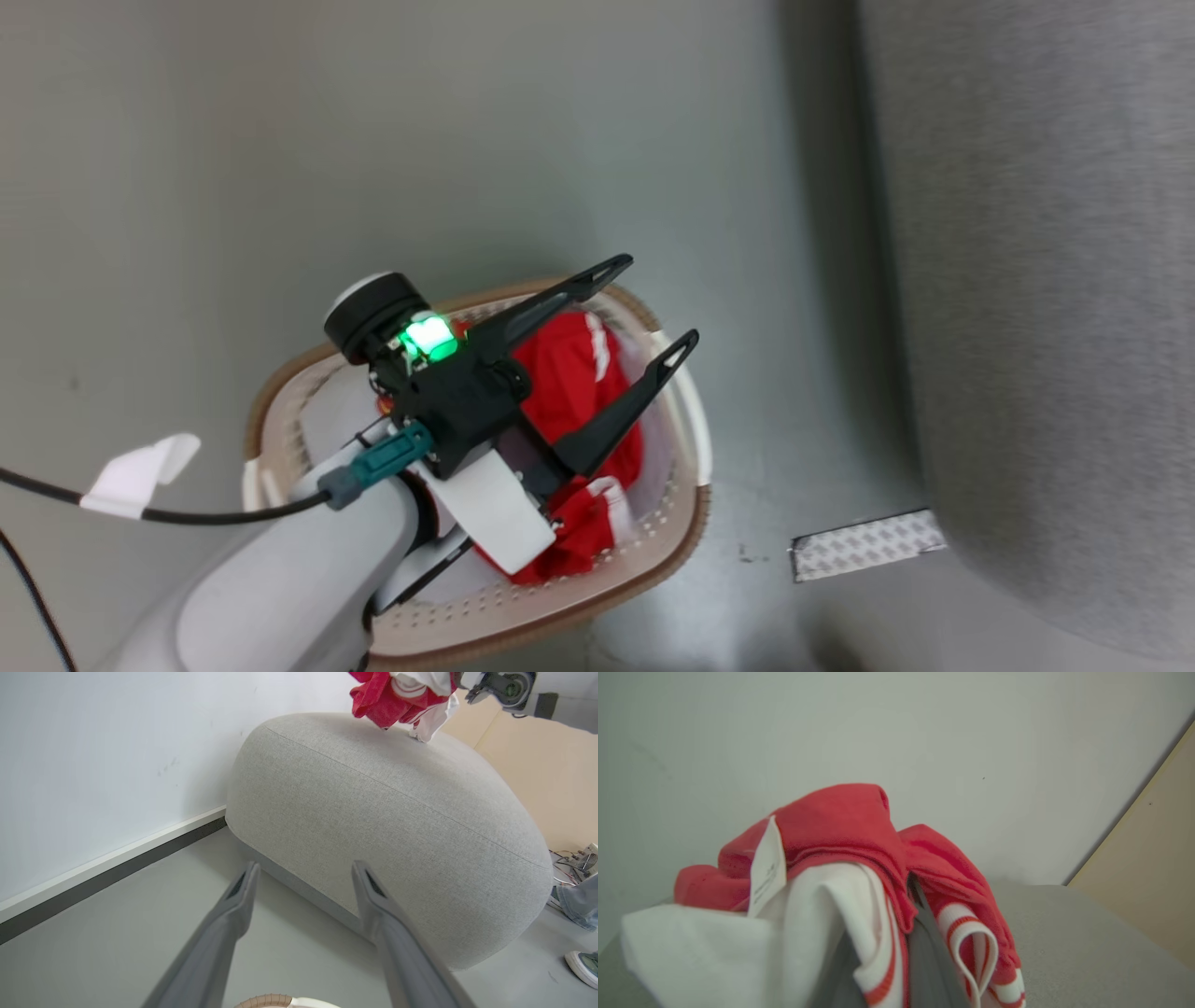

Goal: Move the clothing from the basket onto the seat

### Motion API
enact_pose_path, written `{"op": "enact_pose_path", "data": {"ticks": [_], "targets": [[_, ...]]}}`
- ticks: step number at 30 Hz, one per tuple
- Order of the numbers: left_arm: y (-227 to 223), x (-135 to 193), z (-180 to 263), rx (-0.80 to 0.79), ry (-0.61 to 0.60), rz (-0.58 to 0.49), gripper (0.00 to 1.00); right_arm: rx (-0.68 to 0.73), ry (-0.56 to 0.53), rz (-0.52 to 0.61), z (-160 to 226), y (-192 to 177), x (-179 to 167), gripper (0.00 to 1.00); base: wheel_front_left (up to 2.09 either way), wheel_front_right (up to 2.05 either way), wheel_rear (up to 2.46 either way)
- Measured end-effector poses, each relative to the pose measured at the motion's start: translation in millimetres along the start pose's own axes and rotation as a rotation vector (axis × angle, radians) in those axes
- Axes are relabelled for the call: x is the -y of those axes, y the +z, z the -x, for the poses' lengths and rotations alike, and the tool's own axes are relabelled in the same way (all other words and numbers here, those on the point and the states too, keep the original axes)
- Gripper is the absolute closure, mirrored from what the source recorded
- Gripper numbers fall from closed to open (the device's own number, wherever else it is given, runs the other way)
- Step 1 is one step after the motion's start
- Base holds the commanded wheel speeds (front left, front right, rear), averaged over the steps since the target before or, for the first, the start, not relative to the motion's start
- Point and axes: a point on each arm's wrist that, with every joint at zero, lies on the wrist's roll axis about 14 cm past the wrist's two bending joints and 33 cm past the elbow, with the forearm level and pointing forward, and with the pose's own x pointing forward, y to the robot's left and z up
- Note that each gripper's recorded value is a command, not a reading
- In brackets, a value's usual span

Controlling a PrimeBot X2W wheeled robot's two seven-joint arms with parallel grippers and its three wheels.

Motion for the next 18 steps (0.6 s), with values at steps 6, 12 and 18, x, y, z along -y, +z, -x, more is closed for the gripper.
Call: {"op": "enact_pose_path", "data": {"ticks": [6, 12, 18], "targets": [[-9.8, -18.9, 14.6, -0.009, 0.073, 0.008, 0.0, -0.333, 0.057, 0.043, 0.8, -86.4, -25.4, 1.0, 0.0, 0.0, 0.0], [-4.3, -23.7, 22.2, -0.009, 0.109, -0.005, 0.0, -0.447, 0.084, 0.029, 6.5, -97.8, -31.4, 0.27, 0.0, 0.0, 0.0], [14.4, -13.2, 22.0, 0.013, 0.118, -0.017, 0.0, -0.511, 0.118, 0.022, 23.3, -89.9, -31.4, 0.0, 0.0, 0.0, 0.0]]}}
